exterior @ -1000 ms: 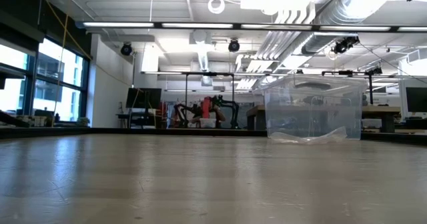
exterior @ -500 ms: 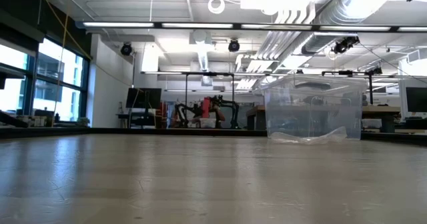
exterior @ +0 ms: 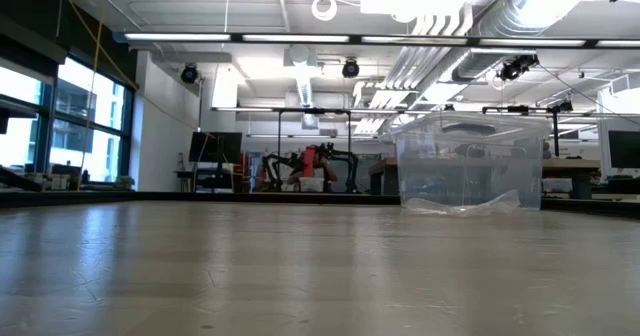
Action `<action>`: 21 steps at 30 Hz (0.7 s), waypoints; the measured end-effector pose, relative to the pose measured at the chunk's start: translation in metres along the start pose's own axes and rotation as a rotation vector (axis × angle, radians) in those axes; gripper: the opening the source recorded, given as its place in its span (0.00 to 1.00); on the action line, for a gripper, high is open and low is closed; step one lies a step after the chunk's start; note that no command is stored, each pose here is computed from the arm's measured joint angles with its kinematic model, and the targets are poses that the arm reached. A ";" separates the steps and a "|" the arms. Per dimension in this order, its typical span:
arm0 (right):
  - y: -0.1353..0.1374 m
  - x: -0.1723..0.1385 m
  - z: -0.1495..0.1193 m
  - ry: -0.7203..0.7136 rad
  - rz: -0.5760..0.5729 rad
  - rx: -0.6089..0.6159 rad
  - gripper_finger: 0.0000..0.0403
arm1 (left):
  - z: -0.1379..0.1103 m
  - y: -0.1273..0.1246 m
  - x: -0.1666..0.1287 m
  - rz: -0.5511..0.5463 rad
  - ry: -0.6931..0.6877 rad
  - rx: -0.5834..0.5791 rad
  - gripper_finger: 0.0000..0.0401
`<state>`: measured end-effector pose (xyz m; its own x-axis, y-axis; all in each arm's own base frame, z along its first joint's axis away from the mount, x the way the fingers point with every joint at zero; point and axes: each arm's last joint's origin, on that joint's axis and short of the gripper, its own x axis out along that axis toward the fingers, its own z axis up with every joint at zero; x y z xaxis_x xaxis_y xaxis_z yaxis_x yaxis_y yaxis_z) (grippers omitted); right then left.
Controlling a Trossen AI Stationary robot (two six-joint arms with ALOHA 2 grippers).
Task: Roll bandage
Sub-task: Roll the green bandage
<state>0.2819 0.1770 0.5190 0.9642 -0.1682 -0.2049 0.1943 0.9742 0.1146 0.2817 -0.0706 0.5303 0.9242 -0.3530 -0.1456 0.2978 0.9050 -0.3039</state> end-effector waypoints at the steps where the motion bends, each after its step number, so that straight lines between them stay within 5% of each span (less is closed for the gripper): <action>1: -0.001 0.001 0.001 -0.009 -0.009 0.044 0.33 | -0.001 -0.002 0.000 -0.001 0.002 0.066 0.03; 7: 0.000 0.002 0.014 -0.115 -0.015 0.231 0.42 | -0.005 -0.022 0.001 0.047 -0.017 0.442 0.02; 11: -0.001 0.002 0.023 -0.179 0.008 0.255 0.40 | -0.004 -0.033 0.001 0.030 -0.064 0.537 0.02; 21: -0.002 0.002 0.025 -0.186 0.005 -0.027 0.03 | 0.001 -0.034 0.002 -0.007 -0.117 0.085 0.20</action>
<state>0.2877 0.1710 0.5427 0.9823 -0.1863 -0.0212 0.1875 0.9782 0.0889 0.2737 -0.1022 0.5411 0.9420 -0.3340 -0.0315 0.3191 0.9211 -0.2229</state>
